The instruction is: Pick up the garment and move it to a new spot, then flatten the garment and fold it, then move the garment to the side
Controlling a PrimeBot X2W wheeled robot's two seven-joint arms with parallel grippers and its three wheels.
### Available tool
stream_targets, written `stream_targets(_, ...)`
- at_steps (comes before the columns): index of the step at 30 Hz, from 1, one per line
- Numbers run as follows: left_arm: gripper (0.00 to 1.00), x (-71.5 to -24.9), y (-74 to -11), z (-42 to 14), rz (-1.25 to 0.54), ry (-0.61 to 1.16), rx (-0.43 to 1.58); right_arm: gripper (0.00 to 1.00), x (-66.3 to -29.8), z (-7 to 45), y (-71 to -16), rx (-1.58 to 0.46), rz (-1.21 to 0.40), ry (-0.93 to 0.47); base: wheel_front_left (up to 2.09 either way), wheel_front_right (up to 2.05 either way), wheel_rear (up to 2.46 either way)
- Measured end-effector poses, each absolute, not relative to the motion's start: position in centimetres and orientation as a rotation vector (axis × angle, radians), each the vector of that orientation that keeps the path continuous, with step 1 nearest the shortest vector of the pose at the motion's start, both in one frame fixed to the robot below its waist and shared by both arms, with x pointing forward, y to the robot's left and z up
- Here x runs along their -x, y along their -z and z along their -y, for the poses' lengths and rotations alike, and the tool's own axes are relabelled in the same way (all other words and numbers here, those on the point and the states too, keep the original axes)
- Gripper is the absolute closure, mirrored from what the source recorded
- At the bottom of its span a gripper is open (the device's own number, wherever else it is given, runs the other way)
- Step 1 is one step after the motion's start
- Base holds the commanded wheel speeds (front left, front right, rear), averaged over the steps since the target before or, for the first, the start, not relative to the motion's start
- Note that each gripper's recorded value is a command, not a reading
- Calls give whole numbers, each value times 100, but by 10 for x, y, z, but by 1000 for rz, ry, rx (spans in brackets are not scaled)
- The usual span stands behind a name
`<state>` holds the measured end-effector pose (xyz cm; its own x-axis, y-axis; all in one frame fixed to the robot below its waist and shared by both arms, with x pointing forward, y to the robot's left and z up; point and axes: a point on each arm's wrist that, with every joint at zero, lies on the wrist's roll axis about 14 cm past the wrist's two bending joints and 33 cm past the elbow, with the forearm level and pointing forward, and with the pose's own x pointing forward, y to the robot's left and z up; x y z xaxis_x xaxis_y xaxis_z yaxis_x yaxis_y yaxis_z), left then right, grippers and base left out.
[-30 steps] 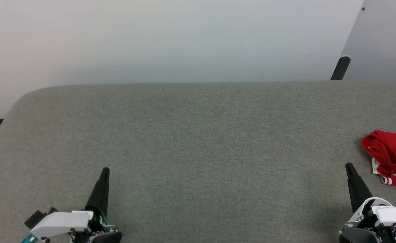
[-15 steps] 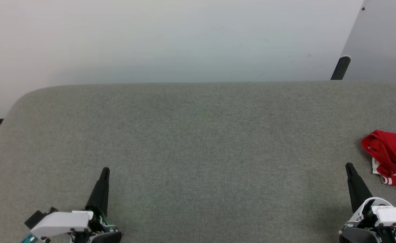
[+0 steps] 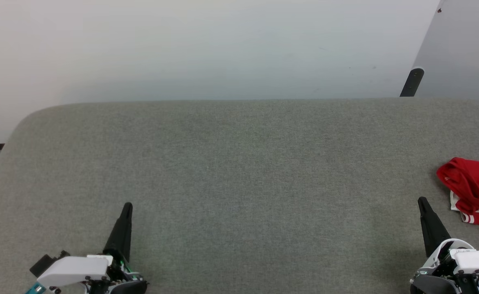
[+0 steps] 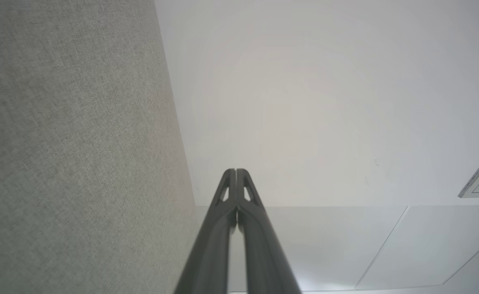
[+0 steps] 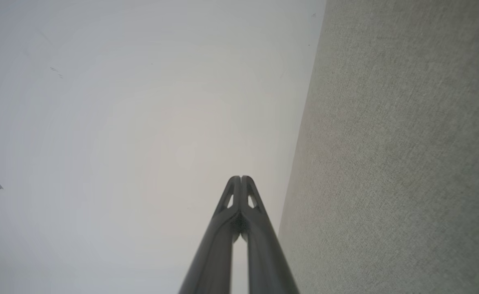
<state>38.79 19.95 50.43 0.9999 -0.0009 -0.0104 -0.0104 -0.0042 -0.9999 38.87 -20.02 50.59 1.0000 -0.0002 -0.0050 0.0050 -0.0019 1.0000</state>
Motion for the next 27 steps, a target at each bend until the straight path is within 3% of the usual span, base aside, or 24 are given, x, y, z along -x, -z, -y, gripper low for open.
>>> stream_targets(27, 100, -388, -504, -200, -9, -8, 1575, 100, -389, 200, -506, -1573, -4, 4, 0, 0, 0)
